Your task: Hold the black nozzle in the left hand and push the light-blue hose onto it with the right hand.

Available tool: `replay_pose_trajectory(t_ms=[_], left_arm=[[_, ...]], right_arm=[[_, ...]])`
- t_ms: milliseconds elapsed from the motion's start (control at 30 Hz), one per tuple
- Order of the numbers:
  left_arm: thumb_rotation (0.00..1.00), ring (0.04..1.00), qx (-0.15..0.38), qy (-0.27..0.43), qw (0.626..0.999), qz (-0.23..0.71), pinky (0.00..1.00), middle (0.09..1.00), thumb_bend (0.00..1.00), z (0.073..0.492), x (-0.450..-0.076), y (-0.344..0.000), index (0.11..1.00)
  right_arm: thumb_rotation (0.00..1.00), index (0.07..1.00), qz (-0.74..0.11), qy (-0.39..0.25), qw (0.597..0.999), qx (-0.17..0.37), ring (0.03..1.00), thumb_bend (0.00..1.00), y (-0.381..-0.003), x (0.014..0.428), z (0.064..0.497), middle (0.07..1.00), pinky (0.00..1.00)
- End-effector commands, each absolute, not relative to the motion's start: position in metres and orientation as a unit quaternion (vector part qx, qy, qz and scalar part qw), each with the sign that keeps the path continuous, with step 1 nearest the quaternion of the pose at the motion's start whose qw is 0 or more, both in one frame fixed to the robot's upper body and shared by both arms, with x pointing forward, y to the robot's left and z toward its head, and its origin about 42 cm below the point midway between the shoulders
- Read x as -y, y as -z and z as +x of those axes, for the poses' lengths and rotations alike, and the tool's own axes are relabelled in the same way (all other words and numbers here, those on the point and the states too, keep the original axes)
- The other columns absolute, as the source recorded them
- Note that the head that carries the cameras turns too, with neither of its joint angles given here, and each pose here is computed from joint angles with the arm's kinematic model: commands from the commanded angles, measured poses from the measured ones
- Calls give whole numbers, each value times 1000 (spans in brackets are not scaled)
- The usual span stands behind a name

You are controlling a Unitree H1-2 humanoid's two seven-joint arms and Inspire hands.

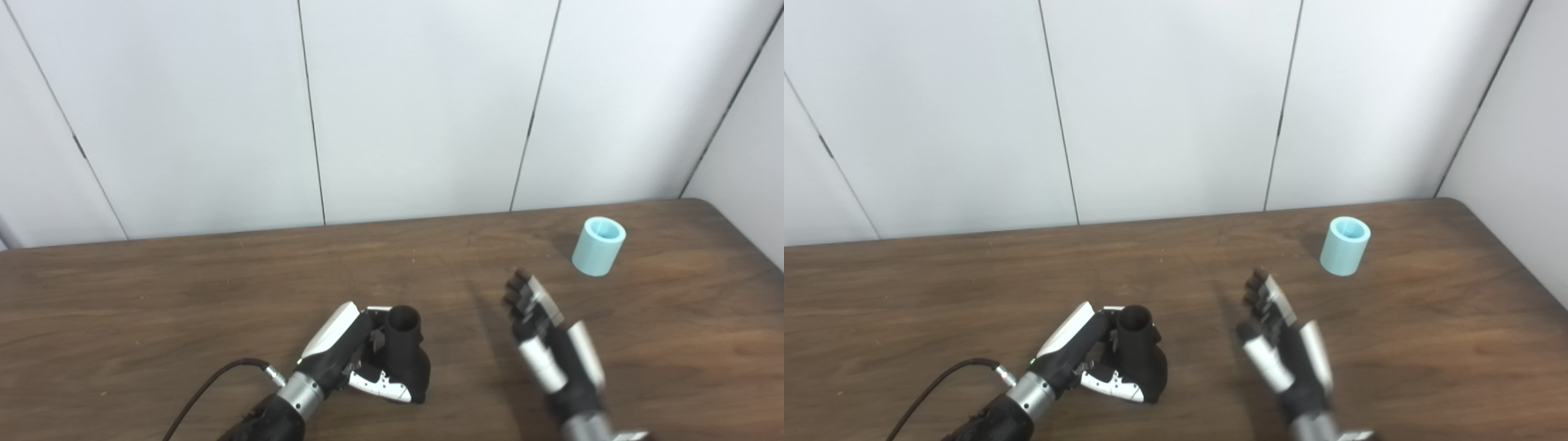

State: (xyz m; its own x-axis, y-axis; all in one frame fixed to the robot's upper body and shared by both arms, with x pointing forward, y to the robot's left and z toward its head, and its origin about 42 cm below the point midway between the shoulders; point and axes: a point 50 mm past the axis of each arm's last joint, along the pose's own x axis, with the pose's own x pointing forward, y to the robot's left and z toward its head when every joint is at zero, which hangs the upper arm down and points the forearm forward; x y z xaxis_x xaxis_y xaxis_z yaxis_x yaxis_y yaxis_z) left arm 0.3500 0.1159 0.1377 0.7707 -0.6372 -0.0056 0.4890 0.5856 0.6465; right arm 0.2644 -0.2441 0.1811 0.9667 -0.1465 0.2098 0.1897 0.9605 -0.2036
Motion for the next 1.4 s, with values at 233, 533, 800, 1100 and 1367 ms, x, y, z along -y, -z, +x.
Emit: replay_pose_trajectory(t_ms=[233,533,800,1100,1367], left_arm=[[91,199,-3,380,848,371,133,263,513,325,-121,-79,470],[91,199,-3,380,846,374,137,263,513,325,-119,-80,470],[91,199,-1,381,846,374,138,265,513,323,-119,-80,470],[91,199,5,382,842,381,138,265,513,323,-120,-80,470],[91,199,5,387,840,381,137,263,513,320,-117,-80,470]], right_arm=[[637,785,-314,115,913,232,679,755,-301,318,313,713,595],[464,757,-489,170,822,236,708,838,-367,347,345,734,634],[319,777,-612,219,739,177,728,957,-395,366,374,766,641],[297,831,-620,154,769,22,886,974,-400,380,408,885,794],[300,864,-588,128,795,-77,942,1000,-367,403,442,945,805]])
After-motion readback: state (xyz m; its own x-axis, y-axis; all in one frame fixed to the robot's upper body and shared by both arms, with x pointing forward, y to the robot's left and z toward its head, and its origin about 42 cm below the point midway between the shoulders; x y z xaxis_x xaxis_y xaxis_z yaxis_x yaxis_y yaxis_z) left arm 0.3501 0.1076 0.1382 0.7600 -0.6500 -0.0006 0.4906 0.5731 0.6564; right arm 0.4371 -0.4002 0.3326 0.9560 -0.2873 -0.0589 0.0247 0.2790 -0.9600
